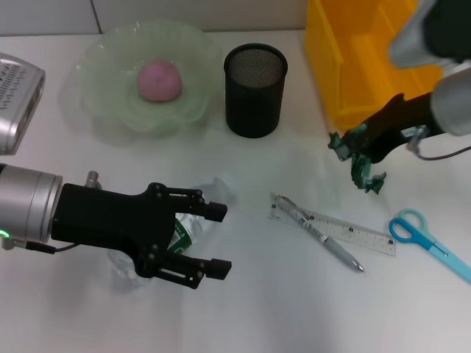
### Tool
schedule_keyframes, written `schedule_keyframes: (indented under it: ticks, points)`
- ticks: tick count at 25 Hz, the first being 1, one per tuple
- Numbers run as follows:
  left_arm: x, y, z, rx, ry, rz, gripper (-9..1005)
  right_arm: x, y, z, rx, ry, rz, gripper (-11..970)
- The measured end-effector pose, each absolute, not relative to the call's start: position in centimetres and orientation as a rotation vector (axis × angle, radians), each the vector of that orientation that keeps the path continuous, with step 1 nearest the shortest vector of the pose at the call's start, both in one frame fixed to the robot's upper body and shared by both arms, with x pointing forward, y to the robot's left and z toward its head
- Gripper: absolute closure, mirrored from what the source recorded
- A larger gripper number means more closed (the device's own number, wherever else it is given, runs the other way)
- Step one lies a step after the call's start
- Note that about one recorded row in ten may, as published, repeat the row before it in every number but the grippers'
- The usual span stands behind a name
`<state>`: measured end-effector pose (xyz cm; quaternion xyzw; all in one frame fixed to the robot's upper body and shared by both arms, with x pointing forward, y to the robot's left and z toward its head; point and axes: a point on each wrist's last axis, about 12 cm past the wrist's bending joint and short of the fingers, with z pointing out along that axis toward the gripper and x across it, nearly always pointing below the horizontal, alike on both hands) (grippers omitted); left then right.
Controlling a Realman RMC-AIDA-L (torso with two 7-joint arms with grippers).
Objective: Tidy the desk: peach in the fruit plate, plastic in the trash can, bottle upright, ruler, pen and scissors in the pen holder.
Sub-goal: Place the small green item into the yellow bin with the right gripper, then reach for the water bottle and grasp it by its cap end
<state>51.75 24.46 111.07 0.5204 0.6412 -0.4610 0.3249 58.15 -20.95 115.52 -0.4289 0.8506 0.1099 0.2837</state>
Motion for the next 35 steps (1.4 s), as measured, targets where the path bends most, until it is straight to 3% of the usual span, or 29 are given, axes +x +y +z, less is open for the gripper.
schedule_keyframes:
  ticks: [5, 8, 14, 18, 23, 35]
  points:
    - [51.8, 24.5, 111.1, 1.364, 1.68, -1.208, 167, 57.0, -25.1, 120.1, -0.93, 2.073, 0.469, 957]
    - [51.7, 24.5, 111.1, 1.363, 1.682, -1.208, 168, 57.1, -28.4, 121.3, -0.754, 1.926, 0.54, 956]
    - [51.8, 24.4, 111.1, 1.362, 1.686, -1.214, 169, 59.6, -31.4, 118.7, -0.545, 1.781, 0.547, 954]
    - [52.0, 24.2, 111.3, 1.365, 1.684, -1.215, 169, 61.8, -31.1, 116.1, -0.459, 1.811, 0.48, 952]
    - [52.1, 24.2, 111.3, 1.363, 1.685, -1.213, 170, 62.9, -30.1, 114.7, -0.44, 1.846, 0.471, 950]
    - [52.3, 24.2, 111.5, 1.356, 1.69, -1.214, 172, 61.7, -30.6, 114.8, -0.47, 1.841, 0.54, 471]
